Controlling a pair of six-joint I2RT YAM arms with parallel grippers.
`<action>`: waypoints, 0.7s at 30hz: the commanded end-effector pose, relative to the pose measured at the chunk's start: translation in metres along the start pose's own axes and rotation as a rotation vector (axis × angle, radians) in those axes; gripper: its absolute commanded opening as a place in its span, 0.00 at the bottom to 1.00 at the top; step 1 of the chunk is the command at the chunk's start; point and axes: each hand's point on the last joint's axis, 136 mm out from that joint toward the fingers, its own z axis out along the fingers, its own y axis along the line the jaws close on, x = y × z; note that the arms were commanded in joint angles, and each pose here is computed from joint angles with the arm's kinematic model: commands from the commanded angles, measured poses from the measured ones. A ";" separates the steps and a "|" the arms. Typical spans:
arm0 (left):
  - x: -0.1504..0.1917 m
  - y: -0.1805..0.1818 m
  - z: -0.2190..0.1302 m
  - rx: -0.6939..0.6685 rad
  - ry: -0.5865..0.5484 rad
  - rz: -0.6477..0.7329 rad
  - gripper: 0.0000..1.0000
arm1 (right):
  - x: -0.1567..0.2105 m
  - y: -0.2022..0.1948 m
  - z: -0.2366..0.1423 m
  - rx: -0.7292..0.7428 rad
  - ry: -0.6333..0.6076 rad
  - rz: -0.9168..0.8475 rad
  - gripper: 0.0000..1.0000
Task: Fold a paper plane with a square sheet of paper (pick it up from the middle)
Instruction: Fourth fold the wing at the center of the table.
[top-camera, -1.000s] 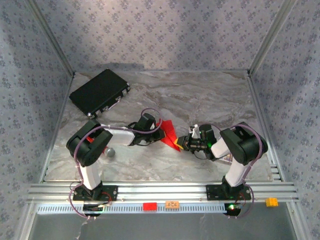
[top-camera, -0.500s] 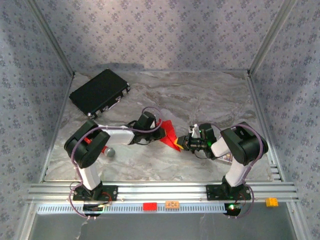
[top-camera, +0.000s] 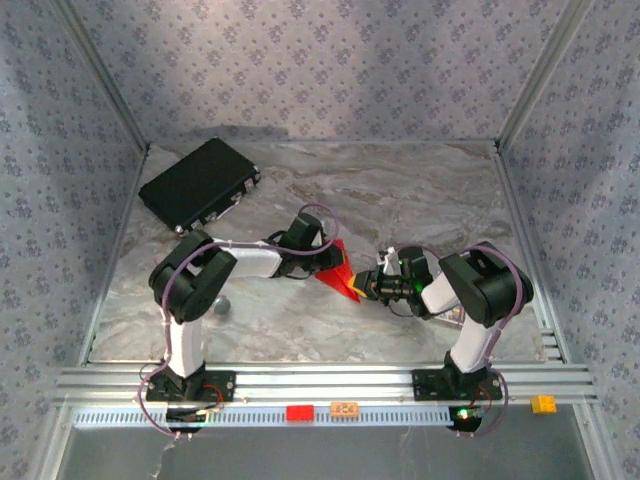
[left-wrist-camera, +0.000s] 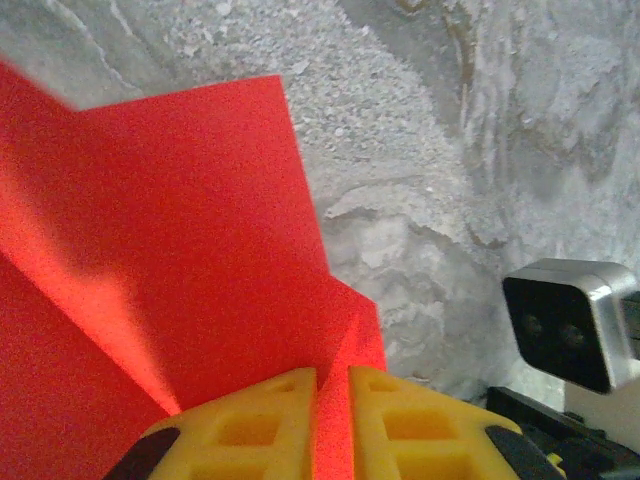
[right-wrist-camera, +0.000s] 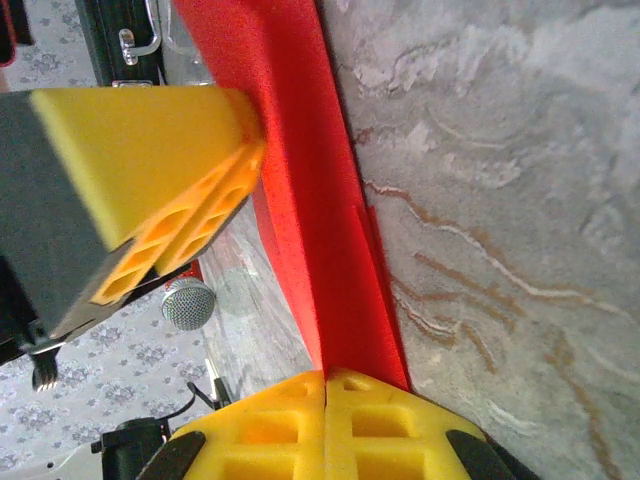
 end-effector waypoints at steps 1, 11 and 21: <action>-0.005 -0.006 0.006 0.016 0.014 0.029 0.15 | 0.025 -0.056 -0.005 0.175 0.049 0.192 0.00; 0.002 0.006 0.016 -0.024 0.072 0.024 0.14 | 0.026 -0.059 -0.006 0.181 0.049 0.202 0.00; 0.014 0.018 0.024 -0.066 0.142 0.031 0.13 | 0.025 -0.053 -0.007 0.178 0.048 0.193 0.00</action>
